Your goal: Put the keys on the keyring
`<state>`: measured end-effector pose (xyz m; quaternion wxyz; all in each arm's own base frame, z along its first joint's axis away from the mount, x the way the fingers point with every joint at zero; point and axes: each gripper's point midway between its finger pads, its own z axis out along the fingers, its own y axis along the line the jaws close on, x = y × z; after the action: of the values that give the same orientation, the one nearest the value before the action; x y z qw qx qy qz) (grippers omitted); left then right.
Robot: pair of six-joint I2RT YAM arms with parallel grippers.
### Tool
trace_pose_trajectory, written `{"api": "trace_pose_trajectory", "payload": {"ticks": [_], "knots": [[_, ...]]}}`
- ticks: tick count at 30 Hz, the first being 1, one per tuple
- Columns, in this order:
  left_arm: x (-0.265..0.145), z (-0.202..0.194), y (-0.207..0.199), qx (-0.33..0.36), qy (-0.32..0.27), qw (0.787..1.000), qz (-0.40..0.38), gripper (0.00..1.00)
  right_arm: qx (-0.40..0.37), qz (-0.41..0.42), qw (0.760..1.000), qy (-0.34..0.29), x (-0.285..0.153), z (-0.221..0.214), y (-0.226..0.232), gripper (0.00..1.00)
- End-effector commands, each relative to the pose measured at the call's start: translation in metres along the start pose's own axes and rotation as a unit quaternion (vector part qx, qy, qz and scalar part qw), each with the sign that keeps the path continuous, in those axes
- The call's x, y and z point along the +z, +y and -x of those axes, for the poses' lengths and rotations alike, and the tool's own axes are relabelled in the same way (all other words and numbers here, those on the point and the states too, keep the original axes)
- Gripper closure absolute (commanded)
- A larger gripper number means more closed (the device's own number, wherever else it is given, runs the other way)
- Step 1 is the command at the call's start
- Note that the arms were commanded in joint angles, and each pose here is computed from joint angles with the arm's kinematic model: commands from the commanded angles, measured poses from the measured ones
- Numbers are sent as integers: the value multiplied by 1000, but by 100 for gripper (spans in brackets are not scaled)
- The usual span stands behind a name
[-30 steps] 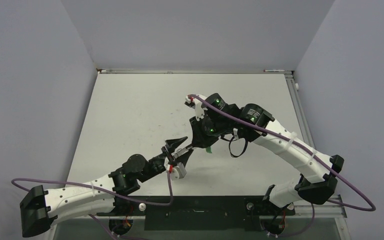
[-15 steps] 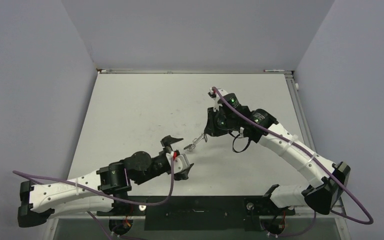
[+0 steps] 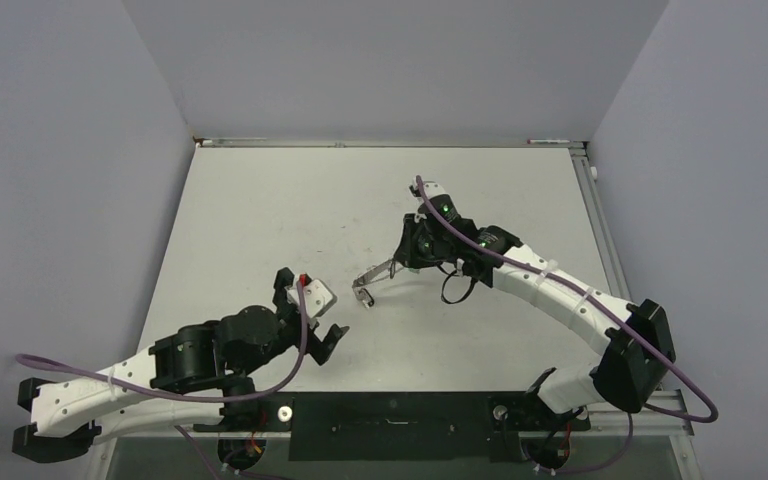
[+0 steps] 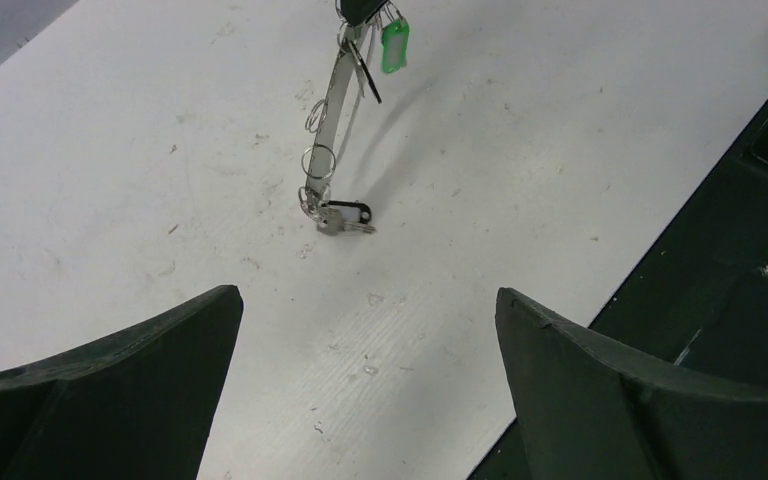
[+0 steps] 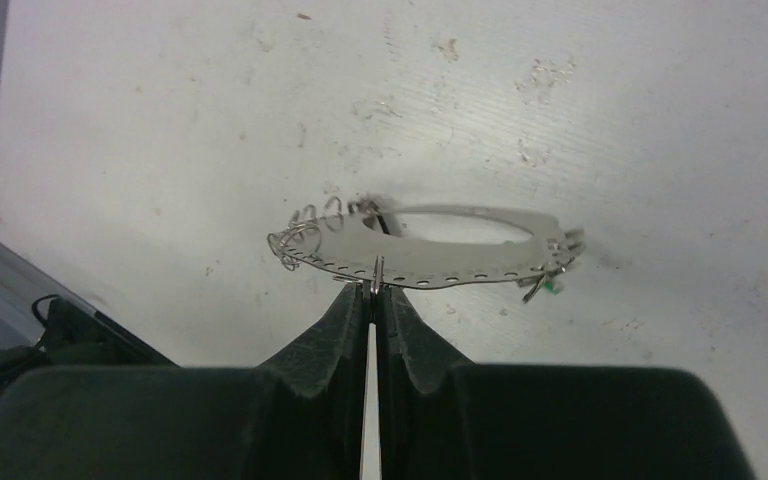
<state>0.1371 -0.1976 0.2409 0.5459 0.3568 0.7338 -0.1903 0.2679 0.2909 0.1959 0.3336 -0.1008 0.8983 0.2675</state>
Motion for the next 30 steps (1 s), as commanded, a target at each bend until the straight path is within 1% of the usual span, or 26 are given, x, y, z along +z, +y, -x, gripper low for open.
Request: {"api": "trace_pose_trajectory", "payload": {"ticks": [1, 3, 6, 8, 12, 14, 16, 20, 21, 22, 23, 24, 25, 26, 30], "knots": [[-6, -8, 3, -26, 0, 1000, 6, 4, 37, -51, 998, -6, 8, -8, -25, 95], [-7, -4, 1, -37, -10, 999, -2, 4, 45, -60, 997, -10, 4, -11, -30, 95], [-8, -4, -1, -51, -16, 999, -9, 4, 58, -113, 991, -51, -1, 0, -58, 95], [-8, -4, -2, -59, -15, 998, -14, 4, 85, -136, 985, -62, 5, 2, -80, 95], [-5, -6, -5, -54, -8, 998, -21, 4, 143, -156, 977, -36, 32, -3, -122, 95], [-4, -6, -5, -55, -5, 998, -21, 4, 157, -169, 973, -23, 46, -3, -140, 95], [-3, -6, -4, -61, -4, 998, -18, 4, 175, -165, 971, -7, 59, -3, -153, 95], [3, -7, -5, -72, -3, 997, -30, 4, 184, -169, 968, 2, 78, 6, -174, 94], [4, -8, -4, -74, -1, 997, -29, 4, 183, -168, 969, 7, 81, 8, -178, 87], [5, -8, -3, -75, 0, 997, -28, 4, 182, -161, 970, 11, 85, 11, -180, 74], [6, -8, -2, -78, 1, 997, -27, 4, 177, -150, 973, 14, 88, 14, -179, 51], [8, -9, -2, -81, 1, 996, -27, 4, 174, -147, 974, 10, 88, 19, -180, 35], [9, -9, 0, -85, 0, 996, -27, 4, 169, -144, 975, 3, 86, 25, -180, 23], [10, -11, 0, -88, 1, 996, -29, 4, 164, -142, 976, -5, 83, 31, -180, 20], [11, -10, 5, -99, -5, 995, -21, 4, 119, -148, 981, -44, 61, 56, -177, 18]]}}
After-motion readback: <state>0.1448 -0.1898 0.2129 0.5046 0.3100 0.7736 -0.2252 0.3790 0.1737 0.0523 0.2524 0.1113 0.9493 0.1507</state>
